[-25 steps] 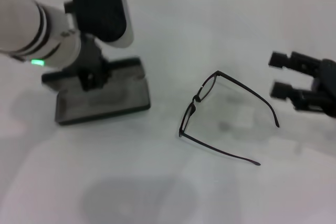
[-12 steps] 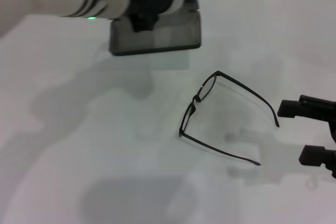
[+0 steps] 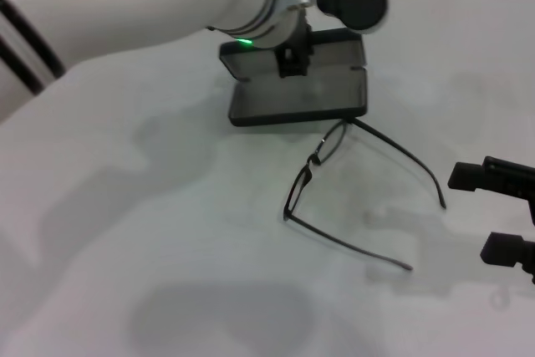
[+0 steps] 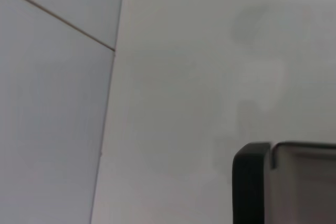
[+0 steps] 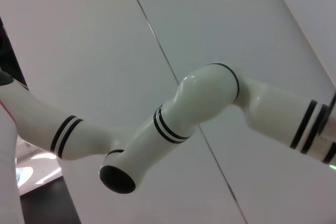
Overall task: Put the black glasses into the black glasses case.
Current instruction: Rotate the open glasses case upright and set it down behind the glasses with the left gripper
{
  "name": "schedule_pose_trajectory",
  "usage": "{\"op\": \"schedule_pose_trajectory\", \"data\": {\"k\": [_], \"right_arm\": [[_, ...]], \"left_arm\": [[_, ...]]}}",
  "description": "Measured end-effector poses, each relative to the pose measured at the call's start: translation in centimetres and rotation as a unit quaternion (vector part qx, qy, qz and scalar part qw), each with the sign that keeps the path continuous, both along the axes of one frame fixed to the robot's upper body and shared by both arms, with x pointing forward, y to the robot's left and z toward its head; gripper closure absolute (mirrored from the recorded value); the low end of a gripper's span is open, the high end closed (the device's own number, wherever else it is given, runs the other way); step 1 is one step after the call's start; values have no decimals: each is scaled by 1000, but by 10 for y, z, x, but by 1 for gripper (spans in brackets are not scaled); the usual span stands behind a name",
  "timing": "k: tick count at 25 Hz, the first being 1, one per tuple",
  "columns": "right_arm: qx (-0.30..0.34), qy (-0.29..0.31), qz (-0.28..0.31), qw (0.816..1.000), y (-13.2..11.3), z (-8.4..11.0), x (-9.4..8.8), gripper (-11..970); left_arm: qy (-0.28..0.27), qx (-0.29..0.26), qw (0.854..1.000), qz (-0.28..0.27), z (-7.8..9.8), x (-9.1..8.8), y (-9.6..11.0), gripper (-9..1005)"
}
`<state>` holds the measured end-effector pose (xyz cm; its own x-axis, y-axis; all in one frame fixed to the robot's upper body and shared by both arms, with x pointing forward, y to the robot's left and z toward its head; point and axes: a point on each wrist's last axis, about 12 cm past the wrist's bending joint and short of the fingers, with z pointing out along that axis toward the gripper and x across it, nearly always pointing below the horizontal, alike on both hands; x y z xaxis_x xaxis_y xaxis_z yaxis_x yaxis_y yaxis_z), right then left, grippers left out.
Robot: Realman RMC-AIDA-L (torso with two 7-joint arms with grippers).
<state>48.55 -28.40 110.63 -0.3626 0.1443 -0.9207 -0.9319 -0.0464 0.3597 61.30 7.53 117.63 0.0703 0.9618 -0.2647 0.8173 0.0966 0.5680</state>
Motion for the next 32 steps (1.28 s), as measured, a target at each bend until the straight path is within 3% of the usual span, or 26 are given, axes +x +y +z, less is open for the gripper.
{"op": "schedule_pose_trajectory", "data": {"k": [10, 15, 18, 32], "right_arm": [[0, -1, -7, 1000, -1, 0, 2, 74], [0, -2, -9, 1000, -2, 1, 2, 74], [1, -2, -14, 1000, -3, 1, 3, 74], [-2, 3, -25, 1000, -4, -2, 3, 74]], "left_arm": [[-11, -7, 1000, -7, -3, 0, -9, 832], [-21, -18, 1000, -8, 4, -1, -9, 941], [-21, -18, 1000, -9, 4, -1, -9, 955], [27, 44, 999, 11, -35, 4, 13, 952]]}}
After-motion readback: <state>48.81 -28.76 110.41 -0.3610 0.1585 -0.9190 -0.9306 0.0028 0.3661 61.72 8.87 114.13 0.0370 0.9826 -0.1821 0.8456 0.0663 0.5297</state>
